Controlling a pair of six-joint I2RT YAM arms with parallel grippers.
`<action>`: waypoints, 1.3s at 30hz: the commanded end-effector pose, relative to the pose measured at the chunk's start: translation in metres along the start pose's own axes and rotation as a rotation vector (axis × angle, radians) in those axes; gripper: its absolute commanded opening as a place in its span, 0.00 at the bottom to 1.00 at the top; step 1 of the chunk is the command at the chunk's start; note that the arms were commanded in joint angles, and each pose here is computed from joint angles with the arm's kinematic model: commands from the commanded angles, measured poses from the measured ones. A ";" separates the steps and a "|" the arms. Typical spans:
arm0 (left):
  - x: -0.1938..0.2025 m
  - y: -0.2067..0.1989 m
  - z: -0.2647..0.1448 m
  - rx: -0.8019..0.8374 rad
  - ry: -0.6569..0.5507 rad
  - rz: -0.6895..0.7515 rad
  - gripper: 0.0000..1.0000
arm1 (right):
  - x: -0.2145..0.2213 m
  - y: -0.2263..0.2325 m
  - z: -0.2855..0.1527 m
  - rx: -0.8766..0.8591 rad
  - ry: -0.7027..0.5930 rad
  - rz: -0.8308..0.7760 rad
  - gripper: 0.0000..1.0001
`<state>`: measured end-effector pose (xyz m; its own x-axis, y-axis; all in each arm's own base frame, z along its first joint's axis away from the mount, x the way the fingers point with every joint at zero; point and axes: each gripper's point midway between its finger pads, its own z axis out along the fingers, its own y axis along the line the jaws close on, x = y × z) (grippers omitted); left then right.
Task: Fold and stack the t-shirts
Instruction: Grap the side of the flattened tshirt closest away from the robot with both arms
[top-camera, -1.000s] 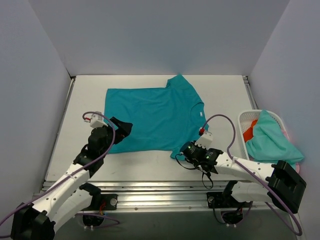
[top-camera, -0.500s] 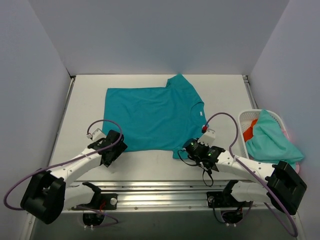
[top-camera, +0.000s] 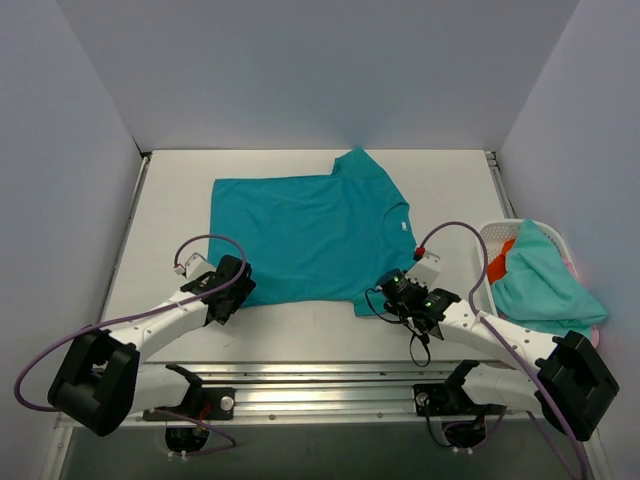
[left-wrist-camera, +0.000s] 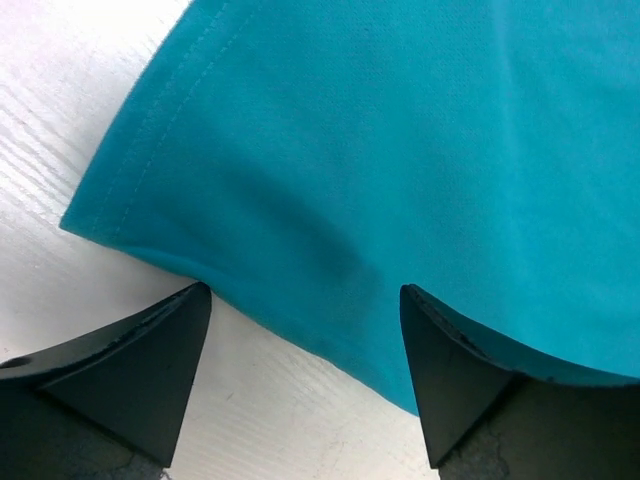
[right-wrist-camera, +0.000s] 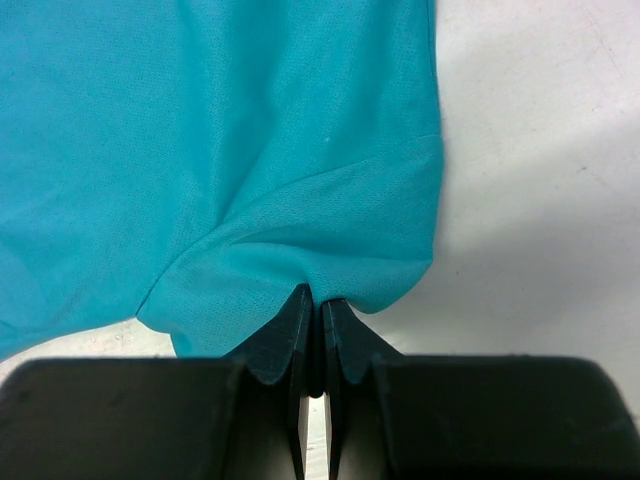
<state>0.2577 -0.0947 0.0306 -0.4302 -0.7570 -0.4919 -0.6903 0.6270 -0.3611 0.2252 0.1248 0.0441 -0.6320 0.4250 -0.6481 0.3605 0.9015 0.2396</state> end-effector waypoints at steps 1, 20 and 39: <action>0.007 0.017 0.006 -0.061 0.008 -0.002 0.82 | 0.000 -0.008 0.003 0.020 0.000 -0.028 0.01; 0.004 0.015 0.008 -0.049 -0.013 0.021 0.17 | -0.001 -0.015 0.009 0.043 0.009 -0.015 0.00; -0.033 -0.021 -0.044 0.108 -0.037 0.146 0.02 | -0.046 0.002 -0.018 0.013 -0.091 0.049 0.00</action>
<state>0.2493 -0.0870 0.0633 -0.4927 -0.6749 -0.5493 -0.6041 0.7196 -0.3423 0.2326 0.1146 0.0710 -0.5899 0.4601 -0.6636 0.3705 0.8844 0.2839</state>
